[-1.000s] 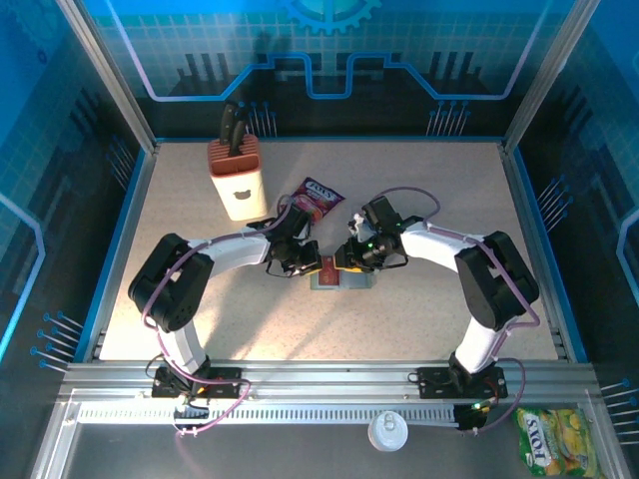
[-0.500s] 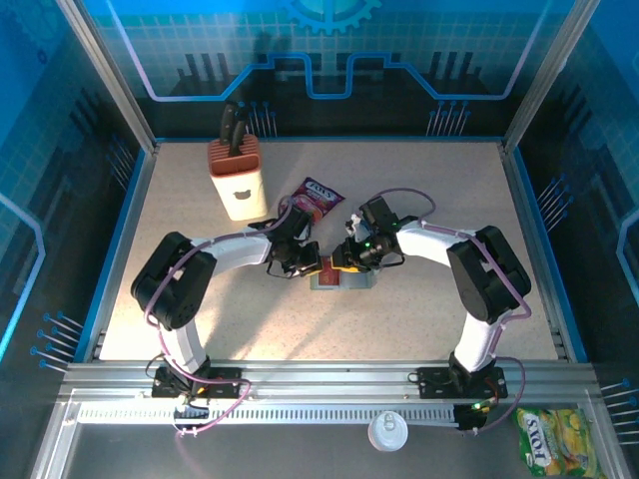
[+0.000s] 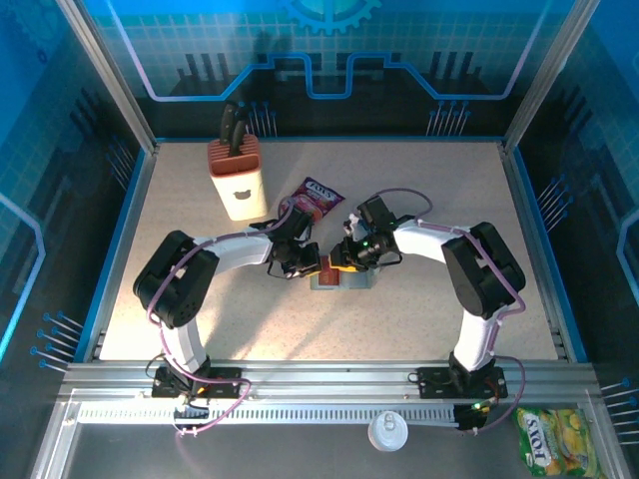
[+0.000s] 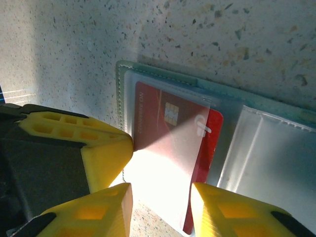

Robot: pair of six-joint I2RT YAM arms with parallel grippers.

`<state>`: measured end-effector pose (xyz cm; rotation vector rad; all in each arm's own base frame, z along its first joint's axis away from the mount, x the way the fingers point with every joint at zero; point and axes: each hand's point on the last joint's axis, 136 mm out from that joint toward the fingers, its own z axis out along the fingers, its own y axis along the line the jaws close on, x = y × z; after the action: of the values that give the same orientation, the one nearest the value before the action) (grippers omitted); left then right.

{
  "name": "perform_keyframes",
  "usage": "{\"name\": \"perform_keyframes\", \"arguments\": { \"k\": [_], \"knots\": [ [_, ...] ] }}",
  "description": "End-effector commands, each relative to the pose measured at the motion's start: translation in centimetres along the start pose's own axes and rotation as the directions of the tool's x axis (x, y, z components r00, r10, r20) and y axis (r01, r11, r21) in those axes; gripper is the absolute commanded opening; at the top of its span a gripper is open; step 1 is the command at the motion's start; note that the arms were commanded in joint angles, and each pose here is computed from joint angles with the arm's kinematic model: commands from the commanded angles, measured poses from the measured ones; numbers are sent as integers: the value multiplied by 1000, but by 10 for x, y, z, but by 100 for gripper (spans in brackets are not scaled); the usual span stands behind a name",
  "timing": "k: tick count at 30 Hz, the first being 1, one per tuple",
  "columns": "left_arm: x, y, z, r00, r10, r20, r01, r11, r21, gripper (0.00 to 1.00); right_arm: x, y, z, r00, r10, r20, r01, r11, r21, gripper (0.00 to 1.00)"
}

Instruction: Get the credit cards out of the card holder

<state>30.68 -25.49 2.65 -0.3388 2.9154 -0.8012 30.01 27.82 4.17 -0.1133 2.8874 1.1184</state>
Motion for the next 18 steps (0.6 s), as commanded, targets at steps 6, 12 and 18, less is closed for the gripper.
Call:
{"name": "perform_keyframes", "arguments": {
  "k": [6, 12, 18],
  "knots": [
    [6, 16, 5, 1000, -15, -20, 14, 998, -59, 0, 0, 6, 12, 1000, -2, -29, 1, 999, -33, 34],
    [5, 15, 4, 1000, -15, -19, 13, 998, -58, 0, 4, -2, 15, 999, 9, -37, -10, 1000, -5, 34],
    [5, 15, 3, 1000, -11, -19, 9, 998, -58, 0, 7, -15, 15, 999, 15, -43, -13, 998, 57, 34]
  ]
}}
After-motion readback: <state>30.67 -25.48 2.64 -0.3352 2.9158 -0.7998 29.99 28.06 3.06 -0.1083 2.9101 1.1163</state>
